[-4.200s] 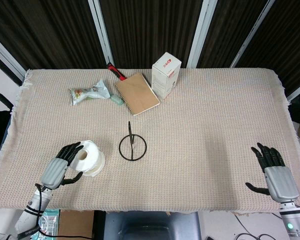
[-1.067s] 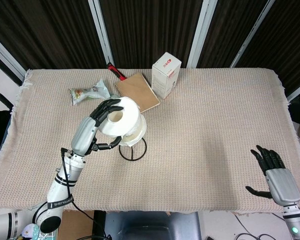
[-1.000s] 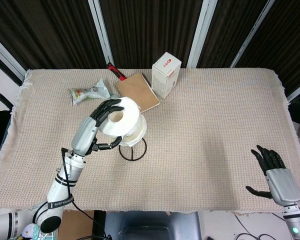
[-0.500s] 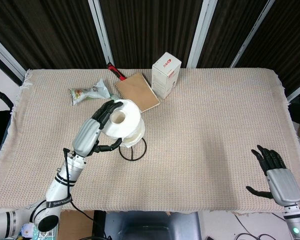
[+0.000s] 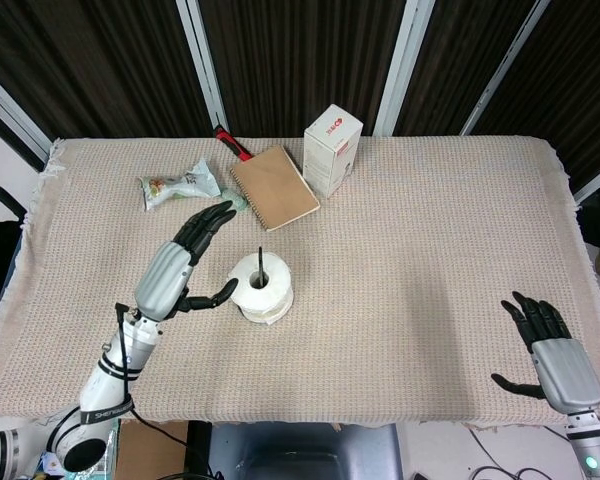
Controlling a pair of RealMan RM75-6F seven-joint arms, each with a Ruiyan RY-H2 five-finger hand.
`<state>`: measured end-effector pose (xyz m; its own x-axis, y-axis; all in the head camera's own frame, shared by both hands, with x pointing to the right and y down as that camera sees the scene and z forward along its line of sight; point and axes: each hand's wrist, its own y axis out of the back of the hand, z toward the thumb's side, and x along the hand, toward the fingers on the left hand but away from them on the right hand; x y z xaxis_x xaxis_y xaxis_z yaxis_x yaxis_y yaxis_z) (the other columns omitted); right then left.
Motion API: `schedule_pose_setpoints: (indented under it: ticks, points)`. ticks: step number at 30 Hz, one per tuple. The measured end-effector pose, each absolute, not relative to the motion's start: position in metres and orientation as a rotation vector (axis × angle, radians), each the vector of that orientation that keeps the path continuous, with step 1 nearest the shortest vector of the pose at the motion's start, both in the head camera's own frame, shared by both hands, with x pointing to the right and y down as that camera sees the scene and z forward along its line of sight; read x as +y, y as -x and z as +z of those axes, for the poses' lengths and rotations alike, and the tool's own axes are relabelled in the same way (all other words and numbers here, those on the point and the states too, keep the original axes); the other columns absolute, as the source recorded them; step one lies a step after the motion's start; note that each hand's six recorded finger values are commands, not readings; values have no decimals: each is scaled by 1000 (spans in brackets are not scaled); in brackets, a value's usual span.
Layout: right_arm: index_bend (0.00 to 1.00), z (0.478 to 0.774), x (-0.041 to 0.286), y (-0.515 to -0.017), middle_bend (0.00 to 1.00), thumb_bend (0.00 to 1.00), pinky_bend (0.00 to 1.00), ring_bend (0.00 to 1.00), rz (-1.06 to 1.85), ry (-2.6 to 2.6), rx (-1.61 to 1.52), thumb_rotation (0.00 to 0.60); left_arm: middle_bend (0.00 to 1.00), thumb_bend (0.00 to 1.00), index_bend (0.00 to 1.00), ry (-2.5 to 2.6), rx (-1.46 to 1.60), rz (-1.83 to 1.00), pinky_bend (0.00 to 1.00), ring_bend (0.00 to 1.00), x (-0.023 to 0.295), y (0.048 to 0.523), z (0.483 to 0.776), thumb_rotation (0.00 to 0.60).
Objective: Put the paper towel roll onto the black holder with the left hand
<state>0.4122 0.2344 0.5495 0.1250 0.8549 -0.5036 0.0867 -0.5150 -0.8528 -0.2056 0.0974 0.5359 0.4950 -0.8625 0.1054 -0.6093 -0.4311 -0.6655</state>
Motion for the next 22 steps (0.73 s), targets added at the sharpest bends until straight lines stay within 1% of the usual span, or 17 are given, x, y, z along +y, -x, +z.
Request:
schedule_pose_setpoints:
  ticks: [4,10,13,14,17,22]
  points:
    - [0,550,237,-409,0,81,0,0,1449,1730,-902,600,0,395,0,2120,1141,-665,68,0,120,240,540,600]
    - [0,553,241,-405,0,81,0,0,1452,1722,-883,600,0,400,0,1964,1048,-898,44,0,165,323,568,600]
    - [0,554,242,-402,0,82,0,0,1449,1720,-871,600,0,402,0,1843,1006,-1064,40,0,192,375,582,600]
    - [0,554,243,-402,0,82,0,0,1447,1718,-873,600,0,406,0,1799,999,-1135,37,0,206,395,587,600]
    - [0,552,242,-402,0,81,0,0,1439,1704,-881,600,0,415,0,1721,981,-1294,31,0,239,430,596,600]
    - [0,555,245,-400,0,82,0,0,1446,1701,-867,600,0,413,0,1711,948,-1295,30,0,249,431,596,600]
